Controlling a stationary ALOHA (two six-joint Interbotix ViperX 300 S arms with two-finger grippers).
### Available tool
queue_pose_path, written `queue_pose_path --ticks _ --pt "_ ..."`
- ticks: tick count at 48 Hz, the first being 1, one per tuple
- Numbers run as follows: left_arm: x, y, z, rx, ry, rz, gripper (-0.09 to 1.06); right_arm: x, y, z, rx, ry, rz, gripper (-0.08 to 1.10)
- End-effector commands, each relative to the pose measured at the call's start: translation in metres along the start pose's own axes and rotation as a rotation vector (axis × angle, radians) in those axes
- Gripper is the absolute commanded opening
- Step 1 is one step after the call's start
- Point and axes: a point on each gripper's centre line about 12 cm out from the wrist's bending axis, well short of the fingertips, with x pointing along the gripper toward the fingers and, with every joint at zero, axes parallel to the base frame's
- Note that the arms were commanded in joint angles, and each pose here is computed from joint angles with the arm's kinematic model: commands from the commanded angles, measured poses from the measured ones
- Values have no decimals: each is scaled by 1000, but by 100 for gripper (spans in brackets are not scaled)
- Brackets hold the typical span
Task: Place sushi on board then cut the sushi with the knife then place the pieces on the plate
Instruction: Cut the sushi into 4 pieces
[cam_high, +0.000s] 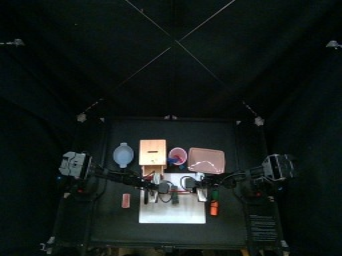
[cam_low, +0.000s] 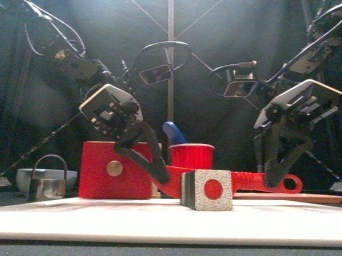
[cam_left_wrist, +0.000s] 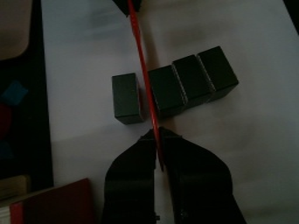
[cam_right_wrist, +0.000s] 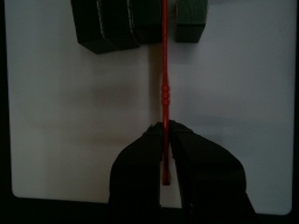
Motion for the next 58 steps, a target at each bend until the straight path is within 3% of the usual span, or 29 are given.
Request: queue_pose_path --ticks 1,13,24,33,40,48,54,58 --pt "-3 0 13 16 -34 1 41 -8 1 14 -5 -40 5 44" --pt "-14 -4 31 34 -89 -4 41 -37 9 31 -21 -120 26 43" --pt "-27 -4 47 34 -141 1 41 -65 10 38 -68 -172 27 43" --pt "-36 -6 56 31 -175 -2 41 -75 12 38 -68 -172 36 43" --pt "-40 -15 61 33 -191 -18 41 -74 19 35 -78 -161 54 43" --pt "-33 -25 57 7 -169 -41 41 -69 24 31 -85 -144 64 43" --pt "-26 -32 55 -51 -159 -55 41 -59 22 29 -76 -129 58 43" --pt "-23 -33 52 -74 -149 -57 41 -54 21 31 -69 -138 54 43"
